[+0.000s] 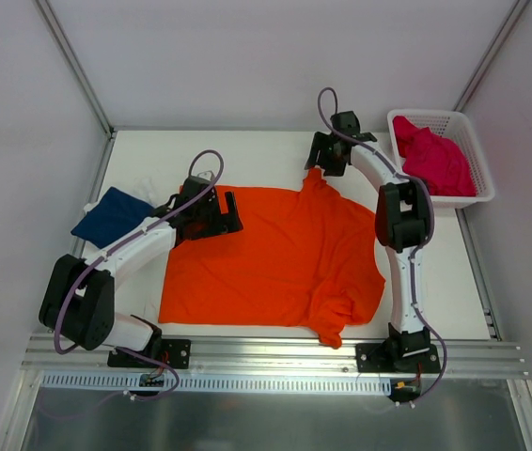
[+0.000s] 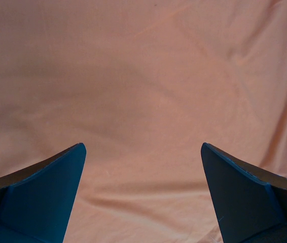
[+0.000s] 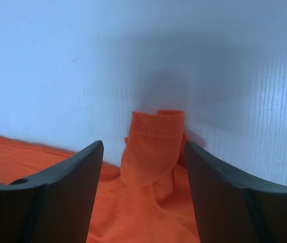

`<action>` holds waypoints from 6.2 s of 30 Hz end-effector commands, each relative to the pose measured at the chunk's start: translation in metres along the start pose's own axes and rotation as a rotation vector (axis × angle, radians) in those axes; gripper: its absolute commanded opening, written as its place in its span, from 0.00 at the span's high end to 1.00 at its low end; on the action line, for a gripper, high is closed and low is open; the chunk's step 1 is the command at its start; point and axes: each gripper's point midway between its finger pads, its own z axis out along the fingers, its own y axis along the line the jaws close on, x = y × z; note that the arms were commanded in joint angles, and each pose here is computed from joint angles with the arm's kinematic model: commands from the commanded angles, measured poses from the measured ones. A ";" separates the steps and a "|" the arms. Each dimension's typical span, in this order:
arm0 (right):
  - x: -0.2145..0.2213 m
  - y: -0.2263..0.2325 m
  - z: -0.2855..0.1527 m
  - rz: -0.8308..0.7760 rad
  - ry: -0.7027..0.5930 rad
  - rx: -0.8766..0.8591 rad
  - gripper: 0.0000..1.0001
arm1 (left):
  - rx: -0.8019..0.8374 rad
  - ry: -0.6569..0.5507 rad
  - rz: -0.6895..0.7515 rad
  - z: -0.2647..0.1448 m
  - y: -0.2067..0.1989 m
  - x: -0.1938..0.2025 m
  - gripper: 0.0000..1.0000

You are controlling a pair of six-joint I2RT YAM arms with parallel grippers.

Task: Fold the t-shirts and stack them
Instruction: Flatten out the tshirt

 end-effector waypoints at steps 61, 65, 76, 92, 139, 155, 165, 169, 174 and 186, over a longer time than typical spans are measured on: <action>0.124 0.113 -0.195 -0.484 -0.231 0.023 0.18 | 0.062 0.018 -0.029 -0.018 0.013 0.036 0.01; 0.124 0.118 -0.155 -0.513 -0.130 0.037 0.30 | 0.070 0.027 -0.036 -0.018 0.011 0.039 0.01; 0.148 0.106 -0.059 -0.531 0.047 0.115 0.47 | 0.060 -0.019 -0.022 -0.026 0.019 0.039 0.01; 0.137 0.100 -0.049 -0.504 0.047 0.122 0.49 | 0.061 0.008 -0.032 -0.019 0.021 0.048 0.01; 0.045 0.030 -0.101 -0.377 -0.051 0.219 1.00 | -0.240 0.122 -0.151 0.054 0.065 0.057 0.22; -0.008 -0.014 -0.105 -0.285 -0.071 0.275 1.00 | -0.305 0.193 -0.156 0.058 0.085 0.087 0.22; -0.035 -0.043 -0.127 -0.245 -0.115 0.346 0.99 | -0.317 0.209 -0.160 0.055 0.090 0.095 0.22; -0.048 -0.052 -0.126 -0.226 -0.117 0.369 0.99 | -0.315 0.216 -0.166 0.050 0.093 0.102 0.22; -0.064 -0.072 -0.120 -0.196 -0.140 0.437 1.00 | -0.304 0.202 -0.182 0.038 0.094 0.107 0.22; -0.097 -0.115 -0.106 -0.127 -0.206 0.558 0.99 | -0.295 0.176 -0.206 0.018 0.094 0.109 0.22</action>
